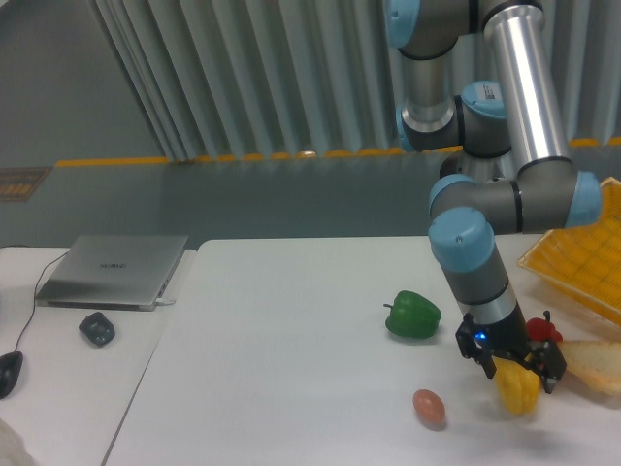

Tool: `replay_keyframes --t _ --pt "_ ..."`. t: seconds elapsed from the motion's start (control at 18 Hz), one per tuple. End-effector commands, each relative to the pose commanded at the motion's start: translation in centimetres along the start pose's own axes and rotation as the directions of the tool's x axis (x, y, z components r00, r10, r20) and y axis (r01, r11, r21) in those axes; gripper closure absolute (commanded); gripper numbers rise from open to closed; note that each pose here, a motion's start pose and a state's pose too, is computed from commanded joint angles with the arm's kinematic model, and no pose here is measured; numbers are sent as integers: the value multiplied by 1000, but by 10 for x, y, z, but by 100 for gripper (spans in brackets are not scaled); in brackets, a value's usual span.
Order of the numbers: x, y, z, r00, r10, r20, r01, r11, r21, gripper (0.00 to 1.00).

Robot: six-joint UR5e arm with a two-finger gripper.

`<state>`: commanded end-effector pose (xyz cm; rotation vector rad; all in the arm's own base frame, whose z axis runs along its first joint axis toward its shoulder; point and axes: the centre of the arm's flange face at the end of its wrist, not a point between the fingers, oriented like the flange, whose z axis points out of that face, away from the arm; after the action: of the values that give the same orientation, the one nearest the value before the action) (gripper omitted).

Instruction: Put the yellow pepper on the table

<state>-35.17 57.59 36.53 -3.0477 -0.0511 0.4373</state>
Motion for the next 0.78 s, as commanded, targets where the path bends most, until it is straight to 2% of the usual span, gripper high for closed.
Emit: replay_keyframes --t 0.06,0.11,0.28,0.39,0.61,0.78 --pt "-1 3 -12 997 73 -11 -73 997 29 0" --pt "-12 15 -24 986 163 -28 -161 986 52 0" --pt "-40 40 -39 946 319 -50 -315 946 82 0" --pt "-52 51 -43 920 386 -72 -381 922 72 0" --pt "-75 80 -37 847 514 -136 -512 857 53 0" --pt "-75 85 -24 831 528 -177 -529 848 47 0"
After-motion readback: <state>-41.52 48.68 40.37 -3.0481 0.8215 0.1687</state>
